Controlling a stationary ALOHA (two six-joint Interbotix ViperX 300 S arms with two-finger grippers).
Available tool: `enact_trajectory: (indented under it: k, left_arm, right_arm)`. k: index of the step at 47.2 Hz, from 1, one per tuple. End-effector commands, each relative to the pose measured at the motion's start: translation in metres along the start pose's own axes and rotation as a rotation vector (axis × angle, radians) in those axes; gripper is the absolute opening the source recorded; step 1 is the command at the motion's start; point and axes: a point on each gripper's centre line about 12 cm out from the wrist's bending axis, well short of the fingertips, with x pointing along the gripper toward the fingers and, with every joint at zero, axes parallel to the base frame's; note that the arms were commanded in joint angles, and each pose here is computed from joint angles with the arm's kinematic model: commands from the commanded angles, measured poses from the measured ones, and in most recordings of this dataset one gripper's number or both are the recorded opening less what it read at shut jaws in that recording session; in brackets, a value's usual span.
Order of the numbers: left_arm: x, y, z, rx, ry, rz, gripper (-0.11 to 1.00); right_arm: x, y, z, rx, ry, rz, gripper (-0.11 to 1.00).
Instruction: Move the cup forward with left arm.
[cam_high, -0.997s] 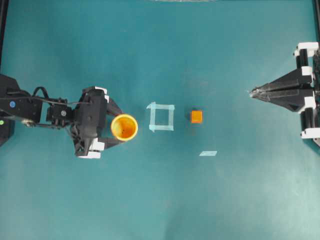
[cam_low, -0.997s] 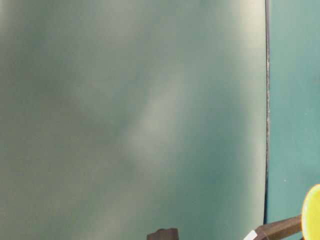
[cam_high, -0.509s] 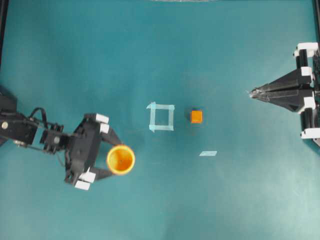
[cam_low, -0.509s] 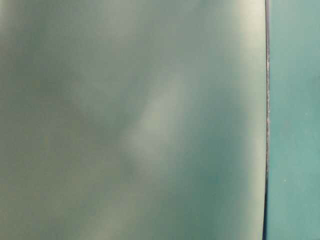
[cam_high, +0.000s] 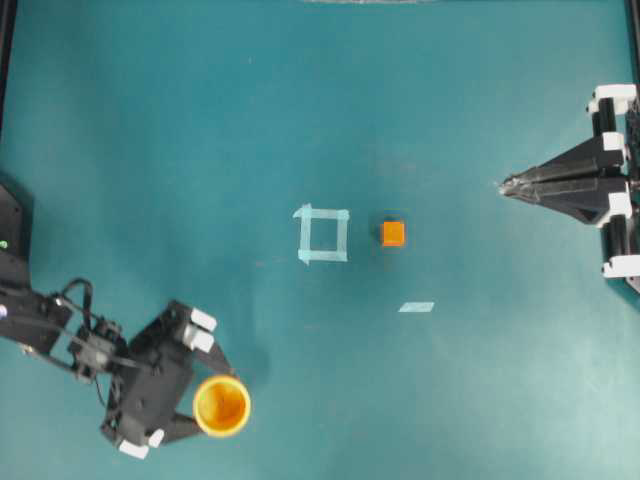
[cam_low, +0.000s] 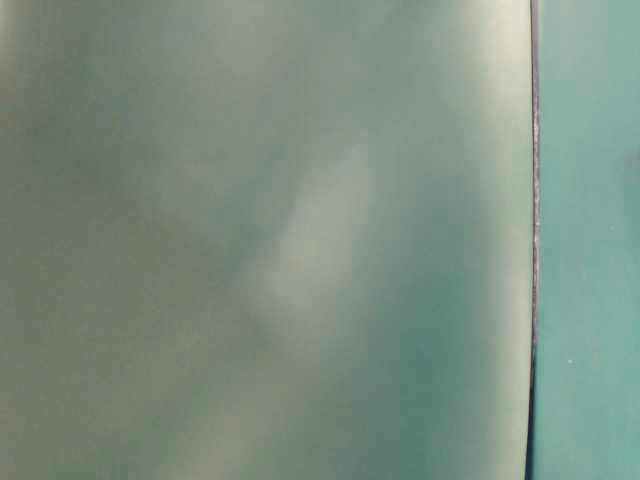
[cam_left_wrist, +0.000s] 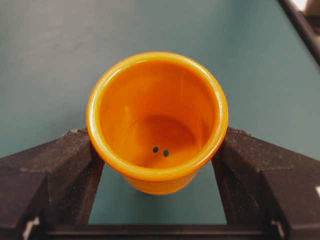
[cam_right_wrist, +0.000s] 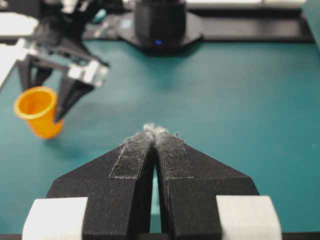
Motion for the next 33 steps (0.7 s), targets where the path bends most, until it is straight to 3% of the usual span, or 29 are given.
enact_trajectory:
  k: [1,14,33]
  left_arm:
    - [0.005,-0.011,0.017,0.016,-0.032,-0.027,0.66]
    - [0.009,-0.038,0.016,0.058,0.014,-0.09,0.66]
    - [0.009,-0.041,0.015,0.062,0.019,-0.096,0.66]
  right_arm:
    - [0.002,0.0,0.013,0.008,-0.032,-0.001,0.0]
    - [0.001,0.0,0.014,0.009,-0.035,-0.001,0.0]
    - [0.001,0.0,0.013,0.026,-0.032,0.001,0.0]
